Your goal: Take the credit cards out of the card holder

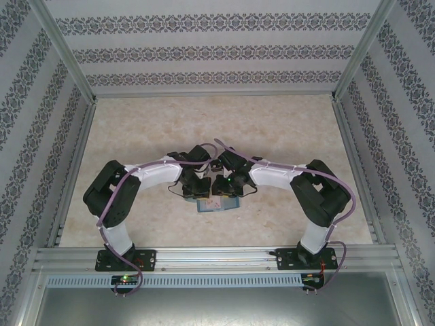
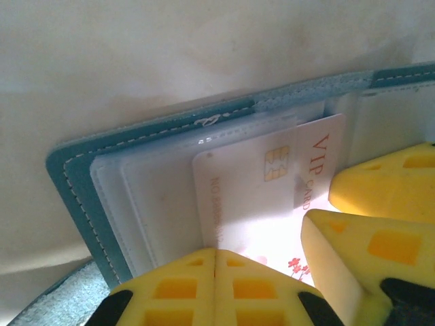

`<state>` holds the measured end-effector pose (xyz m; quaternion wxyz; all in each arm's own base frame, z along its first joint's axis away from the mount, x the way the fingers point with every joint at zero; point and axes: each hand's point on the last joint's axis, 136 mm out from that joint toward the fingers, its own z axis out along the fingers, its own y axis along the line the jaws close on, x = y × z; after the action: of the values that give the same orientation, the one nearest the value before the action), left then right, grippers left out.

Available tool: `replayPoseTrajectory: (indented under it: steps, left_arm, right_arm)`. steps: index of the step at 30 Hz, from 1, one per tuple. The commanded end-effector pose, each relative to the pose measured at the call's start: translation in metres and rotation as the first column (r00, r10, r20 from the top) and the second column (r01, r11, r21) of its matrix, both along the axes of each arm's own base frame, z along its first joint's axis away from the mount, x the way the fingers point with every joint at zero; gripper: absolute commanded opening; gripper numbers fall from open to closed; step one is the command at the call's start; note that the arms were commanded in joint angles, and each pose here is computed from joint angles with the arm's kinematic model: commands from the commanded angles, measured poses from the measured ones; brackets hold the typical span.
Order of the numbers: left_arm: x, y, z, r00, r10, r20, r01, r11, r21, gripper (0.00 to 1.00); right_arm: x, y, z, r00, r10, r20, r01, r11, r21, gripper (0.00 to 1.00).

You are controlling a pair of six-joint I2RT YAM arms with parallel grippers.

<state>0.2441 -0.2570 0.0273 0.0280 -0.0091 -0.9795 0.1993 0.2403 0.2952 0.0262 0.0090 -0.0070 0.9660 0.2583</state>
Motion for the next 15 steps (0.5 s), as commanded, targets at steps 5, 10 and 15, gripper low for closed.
replayPoseTrajectory:
  steps: [5, 10, 15]
  left_arm:
    - [-0.0142, 0.0182, -0.0157, 0.998, -0.029, -0.048, 0.034, 0.993, 0.113, 0.00]
    - [-0.0157, 0.0219, -0.0167, 0.998, -0.029, -0.050, 0.035, 0.991, 0.127, 0.00]
    - [-0.0157, 0.0214, -0.0169, 0.998, -0.025, -0.050, 0.031, 0.992, 0.124, 0.00]
  right_arm:
    - [-0.0075, -0.0102, -0.0088, 1.000, 0.008, -0.017, -0.008, 1.000, -0.030, 0.34]
    - [-0.0083, -0.0134, -0.0078, 1.000, 0.004, -0.011, -0.005, 0.999, -0.042, 0.36]
    - [-0.0103, -0.0056, -0.0088, 1.000, 0.011, -0.029, -0.011, 1.000, 0.003, 0.35]
